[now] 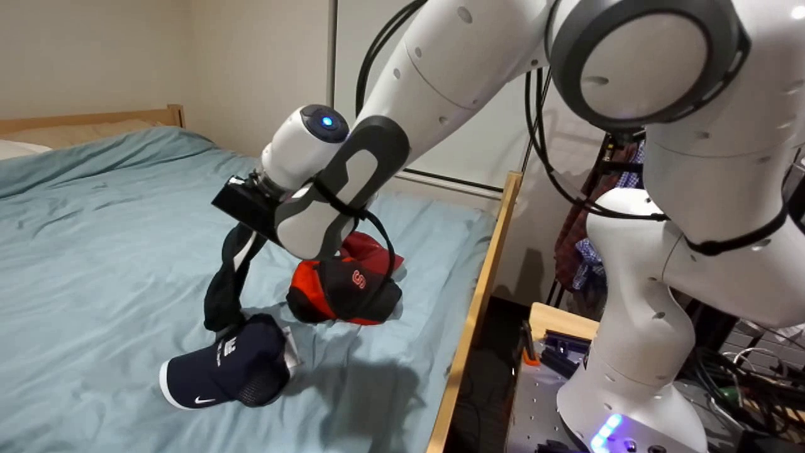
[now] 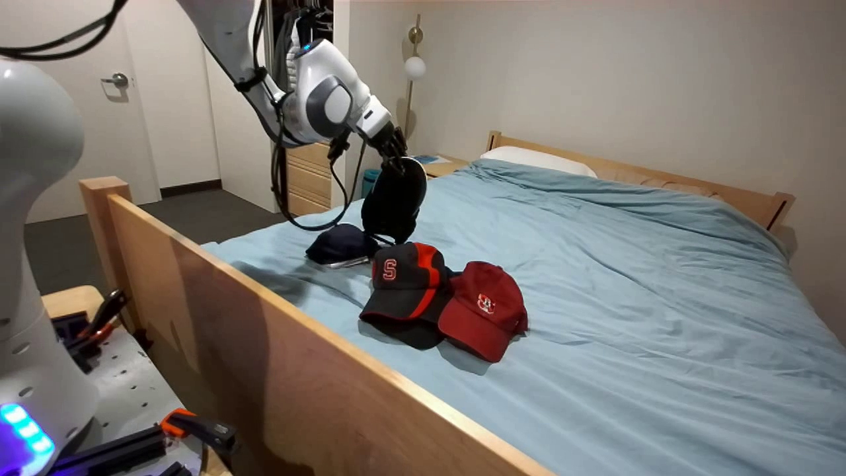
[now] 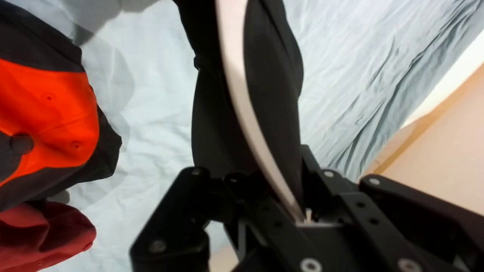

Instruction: Separate the caps on the left from each other

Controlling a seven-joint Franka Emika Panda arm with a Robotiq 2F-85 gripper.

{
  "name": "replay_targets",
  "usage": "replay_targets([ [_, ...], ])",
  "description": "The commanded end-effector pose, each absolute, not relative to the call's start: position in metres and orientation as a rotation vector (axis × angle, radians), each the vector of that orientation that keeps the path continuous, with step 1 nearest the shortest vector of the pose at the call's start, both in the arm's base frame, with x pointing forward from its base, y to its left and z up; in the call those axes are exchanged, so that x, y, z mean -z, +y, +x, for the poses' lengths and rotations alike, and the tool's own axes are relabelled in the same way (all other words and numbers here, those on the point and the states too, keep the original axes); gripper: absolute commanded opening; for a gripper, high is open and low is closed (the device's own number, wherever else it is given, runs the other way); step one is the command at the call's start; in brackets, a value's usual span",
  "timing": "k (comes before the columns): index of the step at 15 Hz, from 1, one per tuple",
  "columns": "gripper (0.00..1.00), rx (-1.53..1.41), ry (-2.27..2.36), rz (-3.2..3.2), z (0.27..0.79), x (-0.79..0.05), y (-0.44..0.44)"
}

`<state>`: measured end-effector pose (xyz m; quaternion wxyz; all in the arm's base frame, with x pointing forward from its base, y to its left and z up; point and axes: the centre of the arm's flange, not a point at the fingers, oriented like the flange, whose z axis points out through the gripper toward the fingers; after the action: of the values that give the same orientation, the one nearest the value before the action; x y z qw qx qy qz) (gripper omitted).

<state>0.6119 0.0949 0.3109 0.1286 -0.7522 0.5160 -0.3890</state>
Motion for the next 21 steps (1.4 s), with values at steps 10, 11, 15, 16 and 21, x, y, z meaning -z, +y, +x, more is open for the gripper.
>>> replay_targets([
  [10,0.02,0.453,2.060,-2.368,0.460,-0.276,0.171],
  [11,0.02,0.383,2.078,-2.375,0.455,-0.268,0.165],
  [15,0.44,0.263,2.112,-2.322,0.455,-0.251,0.141],
  [16,0.51,0.253,2.119,-2.307,0.457,-0.253,0.136],
  [21,0.83,0.232,2.017,-2.333,0.479,-0.270,0.124],
])
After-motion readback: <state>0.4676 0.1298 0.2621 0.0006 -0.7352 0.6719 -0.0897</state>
